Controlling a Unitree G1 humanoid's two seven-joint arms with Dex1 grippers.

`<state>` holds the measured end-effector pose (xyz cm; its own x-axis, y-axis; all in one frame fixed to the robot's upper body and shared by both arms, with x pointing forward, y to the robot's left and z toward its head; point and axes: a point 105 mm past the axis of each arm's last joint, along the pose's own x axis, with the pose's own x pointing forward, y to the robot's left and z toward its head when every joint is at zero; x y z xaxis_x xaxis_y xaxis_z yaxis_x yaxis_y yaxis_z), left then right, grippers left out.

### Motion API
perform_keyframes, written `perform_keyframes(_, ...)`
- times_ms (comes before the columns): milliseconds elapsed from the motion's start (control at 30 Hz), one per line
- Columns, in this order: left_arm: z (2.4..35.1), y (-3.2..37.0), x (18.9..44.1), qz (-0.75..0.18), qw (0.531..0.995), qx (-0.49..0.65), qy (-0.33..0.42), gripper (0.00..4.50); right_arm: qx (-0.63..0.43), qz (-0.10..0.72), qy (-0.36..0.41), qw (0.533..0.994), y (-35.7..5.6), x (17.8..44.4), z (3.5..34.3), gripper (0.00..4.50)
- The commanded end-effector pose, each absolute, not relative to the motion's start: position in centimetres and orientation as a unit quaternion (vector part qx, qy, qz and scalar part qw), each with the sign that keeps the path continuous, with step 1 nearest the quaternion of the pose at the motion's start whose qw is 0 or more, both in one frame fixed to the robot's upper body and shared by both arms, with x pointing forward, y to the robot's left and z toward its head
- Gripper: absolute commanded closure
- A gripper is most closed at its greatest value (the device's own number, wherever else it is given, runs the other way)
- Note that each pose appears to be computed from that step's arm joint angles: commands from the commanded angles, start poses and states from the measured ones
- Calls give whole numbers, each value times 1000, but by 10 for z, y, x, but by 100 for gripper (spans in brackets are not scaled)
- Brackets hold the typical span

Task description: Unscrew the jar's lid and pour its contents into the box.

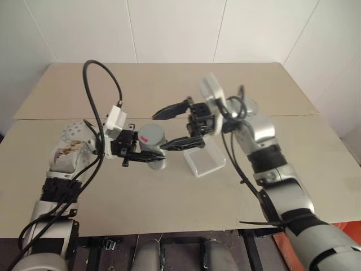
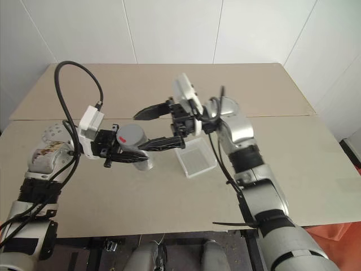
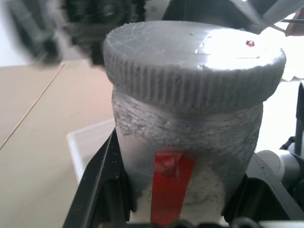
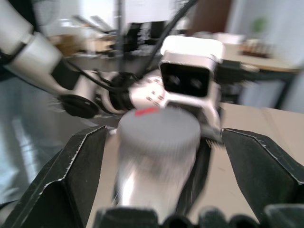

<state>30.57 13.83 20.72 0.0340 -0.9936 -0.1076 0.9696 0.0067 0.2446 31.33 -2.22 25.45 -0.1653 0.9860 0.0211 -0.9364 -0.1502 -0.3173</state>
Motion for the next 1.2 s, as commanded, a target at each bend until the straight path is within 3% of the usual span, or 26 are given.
perform_keyframes(33,213,147,312,-665,731,135,-64,257,-102,705,-163,683,-33,303,275,1)
perform_keyframes(133,210,144,321,-649,746,134,-71,257,-93,657,-160,731,-34,294,274,1)
perform_keyframes(333,208,130,324,-661,735,133,-74,257,-95,615,-138,771,-12,279,270,1)
perform_keyframes(567,208,120,327,-672,724,135,-79,257,-90,591,-115,794,20,280,268,1)
perform_keyframes(733,209,118,327,-675,721,135,-81,257,-84,540,-102,831,33,300,265,1)
perform_keyframes(1200,213,142,325,-655,738,148,-71,257,-100,500,-84,856,-20,326,257,1)
